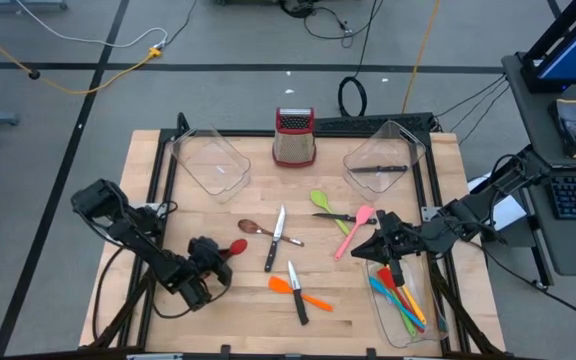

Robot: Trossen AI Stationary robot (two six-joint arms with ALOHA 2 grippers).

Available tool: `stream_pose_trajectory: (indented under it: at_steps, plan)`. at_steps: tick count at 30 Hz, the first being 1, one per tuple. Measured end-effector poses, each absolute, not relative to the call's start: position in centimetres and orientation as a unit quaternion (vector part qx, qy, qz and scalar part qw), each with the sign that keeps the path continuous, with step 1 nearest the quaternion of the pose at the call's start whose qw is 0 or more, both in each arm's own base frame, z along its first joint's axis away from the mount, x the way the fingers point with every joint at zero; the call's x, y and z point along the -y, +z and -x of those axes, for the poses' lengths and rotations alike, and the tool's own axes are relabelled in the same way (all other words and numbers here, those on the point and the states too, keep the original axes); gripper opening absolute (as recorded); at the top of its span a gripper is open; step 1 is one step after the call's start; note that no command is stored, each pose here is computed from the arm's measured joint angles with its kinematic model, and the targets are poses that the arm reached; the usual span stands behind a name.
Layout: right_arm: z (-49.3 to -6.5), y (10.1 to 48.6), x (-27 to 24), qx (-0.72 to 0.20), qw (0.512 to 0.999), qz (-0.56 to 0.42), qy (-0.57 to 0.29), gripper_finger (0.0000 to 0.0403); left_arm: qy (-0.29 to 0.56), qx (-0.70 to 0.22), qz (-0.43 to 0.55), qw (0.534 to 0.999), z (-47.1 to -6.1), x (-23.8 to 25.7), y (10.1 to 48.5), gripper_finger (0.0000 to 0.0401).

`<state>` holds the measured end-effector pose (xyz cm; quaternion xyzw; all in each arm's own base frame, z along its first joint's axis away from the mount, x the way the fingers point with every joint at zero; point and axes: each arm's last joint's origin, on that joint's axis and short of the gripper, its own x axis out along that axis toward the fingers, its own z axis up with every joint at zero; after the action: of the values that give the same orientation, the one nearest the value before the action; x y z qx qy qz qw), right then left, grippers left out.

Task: Pick & Place Kitchen Items
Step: Put the red serving spoon into the top left transparent bin

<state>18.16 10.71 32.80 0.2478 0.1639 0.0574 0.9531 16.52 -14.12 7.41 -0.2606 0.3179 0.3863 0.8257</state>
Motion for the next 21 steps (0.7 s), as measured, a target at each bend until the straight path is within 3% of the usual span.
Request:
stream_pose_trajectory:
  at_steps: [6,12,16,21]
  plan:
    - [-18.2,32.8,-10.7,-0.164,0.953,-0.249,0.057,0.0,0.386,-0.3,0.297,0.82,-16.0,14.3,8.1,0.0001]
    - [-18.2,32.8,-10.7,-0.164,0.953,-0.248,0.056,0.0,0.368,-0.316,0.269,0.832,-16.1,14.4,8.1,0.0001]
    - [-18.2,32.8,-10.7,-0.164,0.953,-0.247,0.056,0.0,0.351,-0.325,0.25,0.842,-16.3,14.7,8.2,0.003]
    - [-18.2,32.8,-10.7,-0.164,0.953,-0.247,0.056,0.0,0.323,-0.377,0.209,0.843,-16.7,15.3,8.6,0.0096]
